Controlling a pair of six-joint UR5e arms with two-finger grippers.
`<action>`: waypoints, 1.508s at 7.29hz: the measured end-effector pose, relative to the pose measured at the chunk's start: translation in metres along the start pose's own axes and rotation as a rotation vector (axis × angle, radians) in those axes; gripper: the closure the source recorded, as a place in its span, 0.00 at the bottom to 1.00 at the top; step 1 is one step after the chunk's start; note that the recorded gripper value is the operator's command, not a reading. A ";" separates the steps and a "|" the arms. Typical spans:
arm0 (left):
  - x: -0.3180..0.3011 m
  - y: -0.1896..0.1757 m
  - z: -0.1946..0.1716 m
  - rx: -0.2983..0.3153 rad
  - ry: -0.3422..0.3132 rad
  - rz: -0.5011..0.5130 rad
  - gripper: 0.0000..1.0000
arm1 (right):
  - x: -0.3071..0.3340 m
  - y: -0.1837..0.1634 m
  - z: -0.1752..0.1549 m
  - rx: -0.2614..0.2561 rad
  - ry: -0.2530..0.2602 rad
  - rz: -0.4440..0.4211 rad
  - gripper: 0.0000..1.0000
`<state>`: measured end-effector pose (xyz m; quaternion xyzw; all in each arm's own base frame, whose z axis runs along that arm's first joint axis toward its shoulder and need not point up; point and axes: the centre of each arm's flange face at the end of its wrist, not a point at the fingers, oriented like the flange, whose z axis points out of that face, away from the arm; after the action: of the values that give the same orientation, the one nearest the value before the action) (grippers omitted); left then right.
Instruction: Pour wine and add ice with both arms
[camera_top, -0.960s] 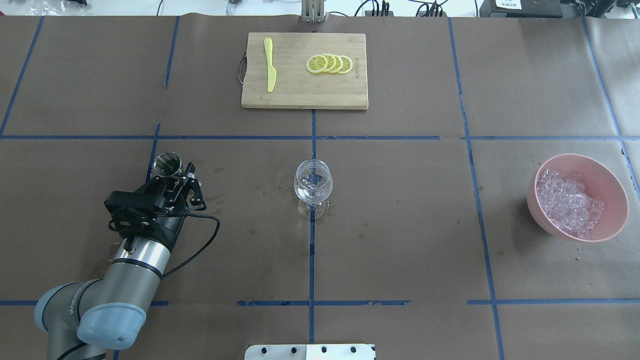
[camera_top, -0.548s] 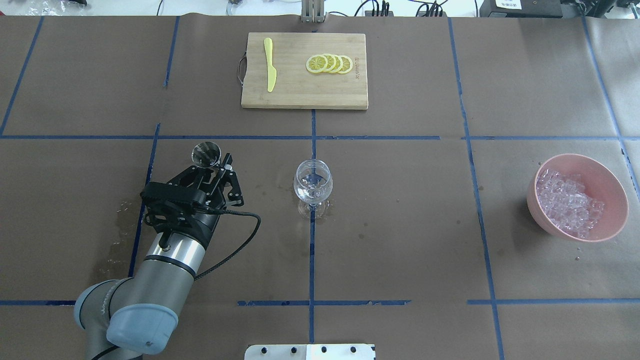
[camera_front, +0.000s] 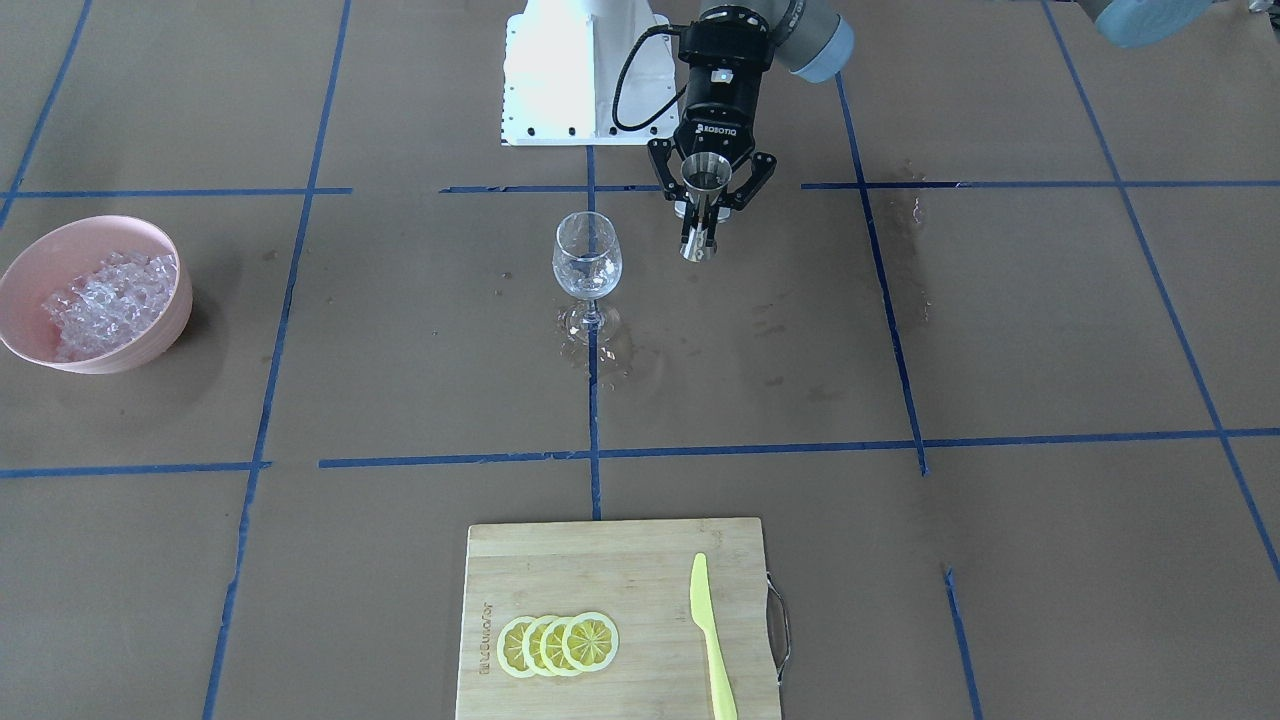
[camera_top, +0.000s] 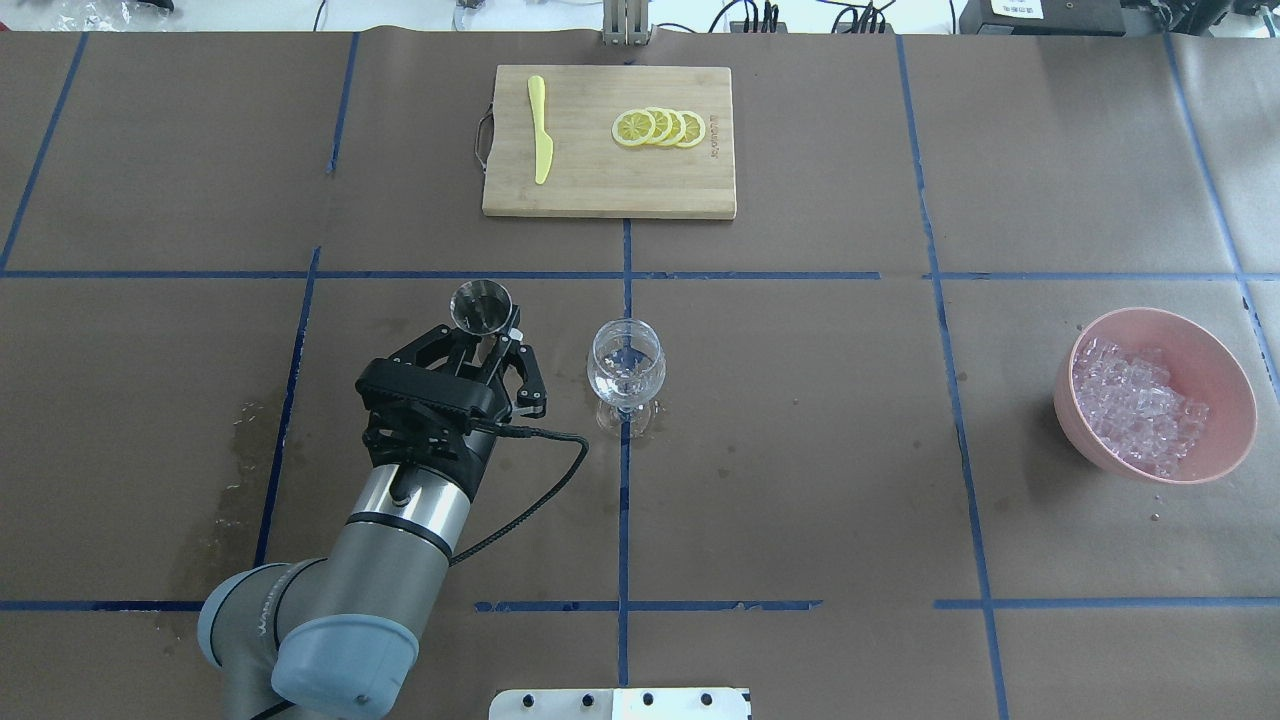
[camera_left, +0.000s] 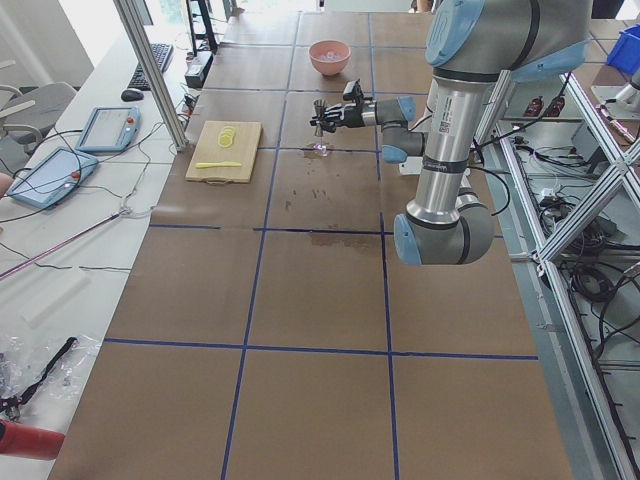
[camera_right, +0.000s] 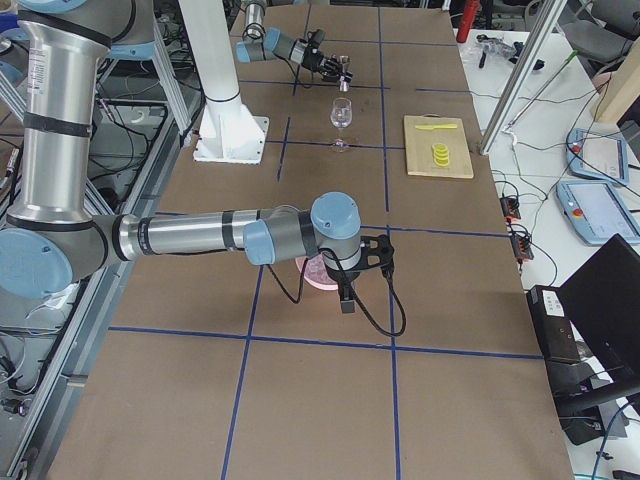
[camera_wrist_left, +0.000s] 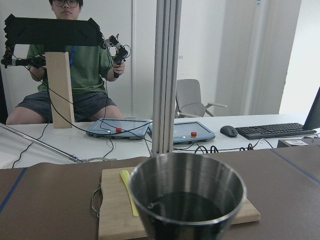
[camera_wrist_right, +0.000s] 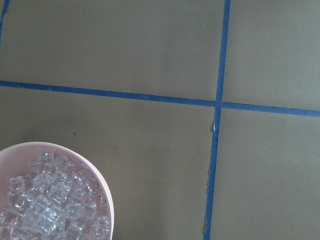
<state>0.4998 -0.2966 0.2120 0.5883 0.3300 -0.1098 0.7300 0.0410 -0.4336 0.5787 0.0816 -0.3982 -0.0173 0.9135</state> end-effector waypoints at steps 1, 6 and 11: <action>0.011 -0.001 0.003 -0.024 -0.022 0.081 1.00 | 0.000 0.000 0.000 0.000 0.000 0.000 0.00; 0.036 -0.009 0.006 -0.055 -0.040 0.380 1.00 | 0.000 0.000 0.000 -0.001 0.000 0.002 0.00; 0.052 -0.016 0.008 -0.053 -0.033 0.580 1.00 | 0.000 0.000 0.000 0.001 0.000 0.001 0.00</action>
<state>0.5337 -0.2964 0.1684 0.6370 0.1391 0.1026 0.7513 0.0410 -0.4336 0.5785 0.0816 -0.3983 -0.0167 0.9135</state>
